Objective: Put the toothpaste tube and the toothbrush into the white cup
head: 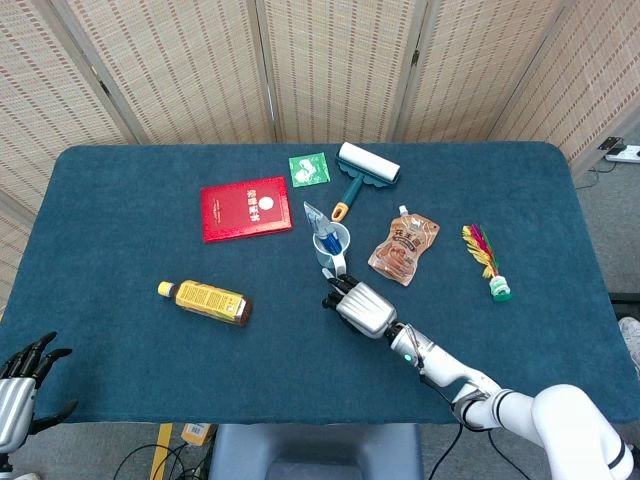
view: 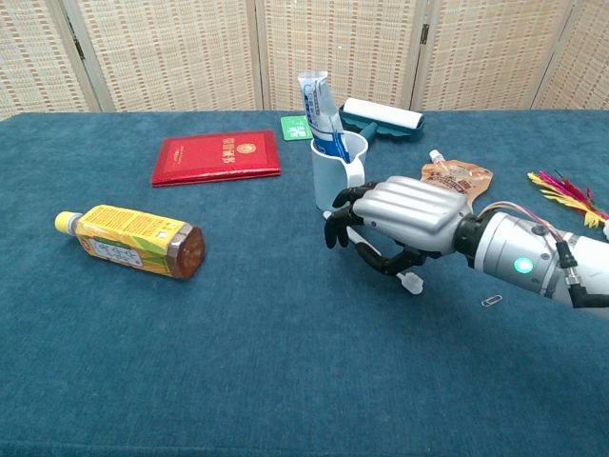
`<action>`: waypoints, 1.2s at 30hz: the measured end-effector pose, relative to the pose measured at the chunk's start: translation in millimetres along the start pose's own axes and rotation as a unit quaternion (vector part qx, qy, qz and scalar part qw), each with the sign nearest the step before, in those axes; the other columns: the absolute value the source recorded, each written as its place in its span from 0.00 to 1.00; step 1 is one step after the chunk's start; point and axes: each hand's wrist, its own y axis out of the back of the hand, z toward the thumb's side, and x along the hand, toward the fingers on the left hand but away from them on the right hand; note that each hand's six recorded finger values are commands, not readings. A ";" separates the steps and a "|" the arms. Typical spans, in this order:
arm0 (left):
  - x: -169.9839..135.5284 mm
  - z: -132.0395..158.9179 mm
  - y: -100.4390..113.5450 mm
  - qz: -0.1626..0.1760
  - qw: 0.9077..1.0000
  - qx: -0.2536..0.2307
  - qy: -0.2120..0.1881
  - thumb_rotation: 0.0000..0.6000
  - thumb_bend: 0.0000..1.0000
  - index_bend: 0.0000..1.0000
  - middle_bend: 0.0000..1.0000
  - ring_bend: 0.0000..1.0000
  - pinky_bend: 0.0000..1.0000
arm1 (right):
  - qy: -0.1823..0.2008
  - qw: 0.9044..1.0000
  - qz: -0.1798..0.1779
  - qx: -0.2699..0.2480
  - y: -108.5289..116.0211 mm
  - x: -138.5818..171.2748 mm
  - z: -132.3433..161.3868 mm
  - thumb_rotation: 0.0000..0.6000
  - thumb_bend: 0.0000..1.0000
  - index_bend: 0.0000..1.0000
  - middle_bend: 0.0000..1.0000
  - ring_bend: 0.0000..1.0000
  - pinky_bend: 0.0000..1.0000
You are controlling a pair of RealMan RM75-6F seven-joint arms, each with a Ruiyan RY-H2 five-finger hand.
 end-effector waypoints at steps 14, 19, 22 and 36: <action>2.4 -0.6 -6.0 -0.006 1.000 -0.004 -0.002 1.00 0.22 0.27 0.11 0.14 0.20 | -0.010 1.000 0.000 0.026 -13.6 13.8 -7.1 1.00 0.62 0.36 0.39 0.13 0.08; 2.6 -0.4 -5.9 -0.005 1.000 -0.004 -0.003 1.00 0.22 0.27 0.11 0.14 0.20 | -0.015 1.000 -0.001 0.026 -15.7 13.9 -9.7 1.00 0.62 0.36 0.39 0.13 0.08; 2.1 -1.0 -5.8 -0.005 1.000 -0.004 -0.002 1.00 0.22 0.27 0.11 0.14 0.20 | -0.017 0.999 -0.003 0.027 -16.1 13.6 -11.3 1.00 0.62 0.36 0.39 0.13 0.08; 2.5 -0.8 -7.3 -0.008 1.000 -0.004 -0.004 1.00 0.22 0.27 0.11 0.14 0.20 | -0.058 0.998 0.005 0.034 -20.7 49.0 -44.4 1.00 0.62 0.36 0.40 0.13 0.08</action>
